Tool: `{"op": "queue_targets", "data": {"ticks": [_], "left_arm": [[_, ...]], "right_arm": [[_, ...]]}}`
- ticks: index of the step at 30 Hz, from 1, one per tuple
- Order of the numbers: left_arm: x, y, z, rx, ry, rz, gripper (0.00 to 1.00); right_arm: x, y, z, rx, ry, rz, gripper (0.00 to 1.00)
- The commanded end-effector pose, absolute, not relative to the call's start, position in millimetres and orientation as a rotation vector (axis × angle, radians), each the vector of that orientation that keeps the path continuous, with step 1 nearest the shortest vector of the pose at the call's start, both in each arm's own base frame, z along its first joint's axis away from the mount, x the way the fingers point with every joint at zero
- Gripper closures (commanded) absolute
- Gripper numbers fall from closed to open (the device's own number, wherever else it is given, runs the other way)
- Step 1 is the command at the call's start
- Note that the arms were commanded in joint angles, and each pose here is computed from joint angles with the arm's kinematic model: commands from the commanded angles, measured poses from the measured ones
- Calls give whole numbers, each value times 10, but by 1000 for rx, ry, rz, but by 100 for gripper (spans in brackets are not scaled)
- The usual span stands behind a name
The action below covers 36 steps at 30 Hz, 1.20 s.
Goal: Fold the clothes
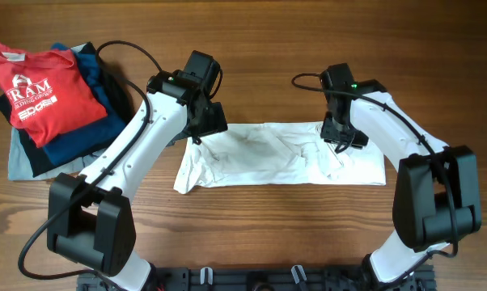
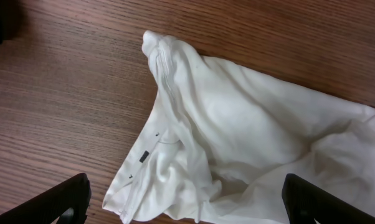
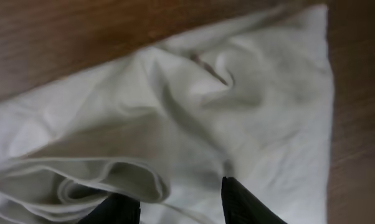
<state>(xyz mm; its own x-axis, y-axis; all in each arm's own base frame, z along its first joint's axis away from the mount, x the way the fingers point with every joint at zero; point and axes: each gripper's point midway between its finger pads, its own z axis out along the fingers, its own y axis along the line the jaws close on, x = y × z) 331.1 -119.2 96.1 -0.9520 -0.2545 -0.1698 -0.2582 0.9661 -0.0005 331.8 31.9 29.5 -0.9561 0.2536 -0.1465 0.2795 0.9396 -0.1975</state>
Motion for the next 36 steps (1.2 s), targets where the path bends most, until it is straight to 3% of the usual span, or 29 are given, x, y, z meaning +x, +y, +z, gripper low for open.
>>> {"op": "queue_targets", "data": {"ticks": [1, 5, 11, 15, 24, 30, 36], "left_arm": [[3293, -1197, 968, -392, 2950, 19, 1], [3293, -1195, 968, -392, 2951, 20, 1], [3295, -1195, 968, -392, 2950, 20, 1], [3295, -1195, 968, -392, 2950, 20, 1], [3295, -1195, 968, -392, 2950, 20, 1], [3293, -1195, 968, -392, 2951, 20, 1], [3294, -1196, 968, -392, 2950, 20, 1]], "right_arm": [[3462, 683, 329, 246, 2973, -26, 57], [3605, 1185, 412, -27, 2918, 374, 57], [3525, 1236, 413, -152, 2933, 416, 57], [3485, 1015, 443, -105, 2969, 235, 57], [3505, 441, 1106, 124, 2818, -185, 51], [3162, 47, 995, 364, 2874, -436, 52], [2883, -88, 693, 437, 2954, -467, 52]]}}
